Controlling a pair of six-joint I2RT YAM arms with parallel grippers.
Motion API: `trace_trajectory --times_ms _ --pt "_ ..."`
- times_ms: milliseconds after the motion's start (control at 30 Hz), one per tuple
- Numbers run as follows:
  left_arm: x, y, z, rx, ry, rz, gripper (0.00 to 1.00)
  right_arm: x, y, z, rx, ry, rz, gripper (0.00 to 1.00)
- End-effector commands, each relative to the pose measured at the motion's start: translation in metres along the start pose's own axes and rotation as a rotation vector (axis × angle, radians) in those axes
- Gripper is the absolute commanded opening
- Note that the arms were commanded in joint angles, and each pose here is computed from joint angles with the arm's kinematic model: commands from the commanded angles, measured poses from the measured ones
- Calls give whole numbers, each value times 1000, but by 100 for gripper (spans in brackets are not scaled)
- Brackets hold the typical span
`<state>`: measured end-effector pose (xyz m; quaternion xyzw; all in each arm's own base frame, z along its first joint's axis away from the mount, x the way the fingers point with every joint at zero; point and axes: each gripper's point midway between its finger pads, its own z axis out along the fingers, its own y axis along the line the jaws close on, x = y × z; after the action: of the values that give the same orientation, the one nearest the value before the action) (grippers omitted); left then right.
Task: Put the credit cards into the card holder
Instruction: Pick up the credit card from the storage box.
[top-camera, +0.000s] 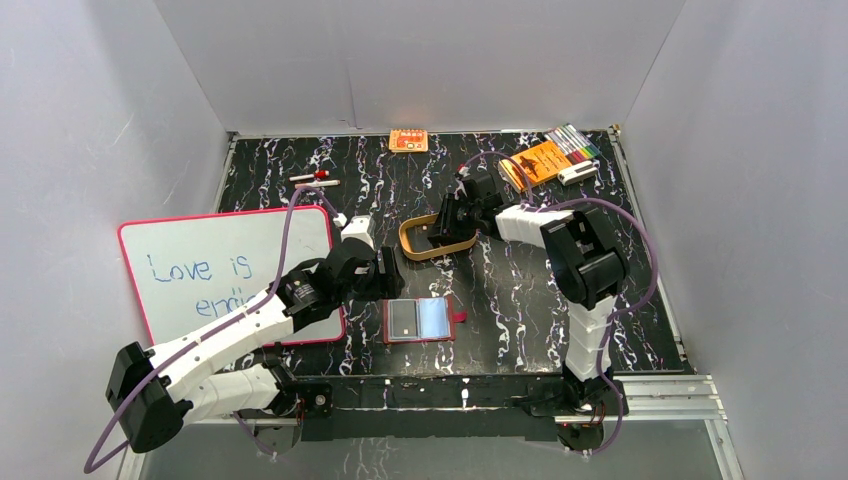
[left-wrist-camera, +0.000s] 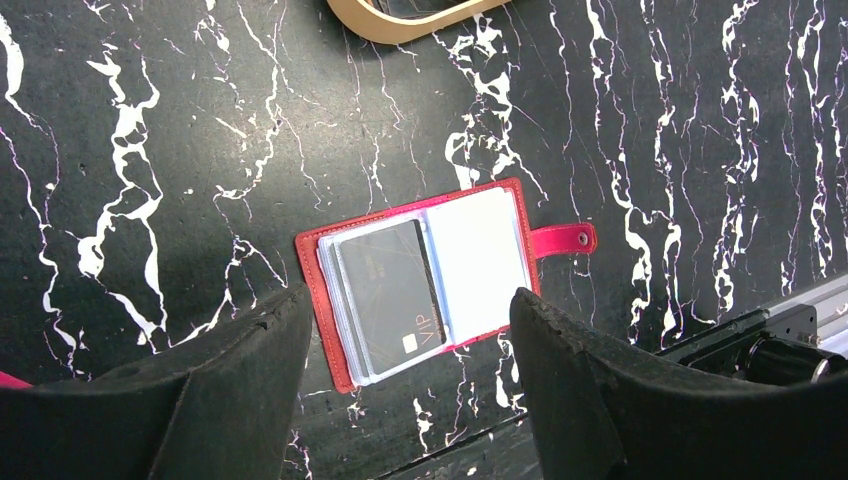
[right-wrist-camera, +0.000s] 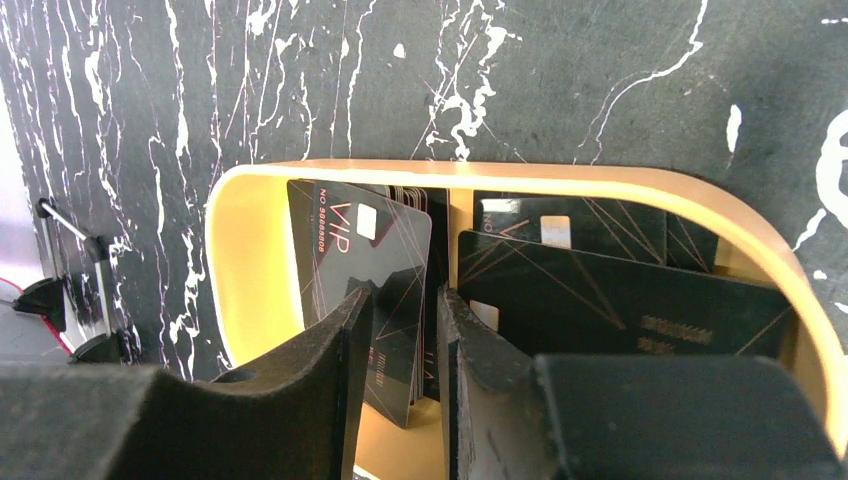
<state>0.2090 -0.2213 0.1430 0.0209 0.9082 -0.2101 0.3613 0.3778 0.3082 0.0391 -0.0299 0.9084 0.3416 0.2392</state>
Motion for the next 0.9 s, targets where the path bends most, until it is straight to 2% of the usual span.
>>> trace_trajectory --times_ms 0,633,867 --pt "-2 5 1 -22 -21 0 69 -13 15 3 -36 -23 -27 36" --pt "-1 8 0 -35 -20 -4 69 -10 3 -8 3 -46 8 9" --pt "0 9 0 -39 -20 -7 69 -11 -3 -17 8 -64 25 4"
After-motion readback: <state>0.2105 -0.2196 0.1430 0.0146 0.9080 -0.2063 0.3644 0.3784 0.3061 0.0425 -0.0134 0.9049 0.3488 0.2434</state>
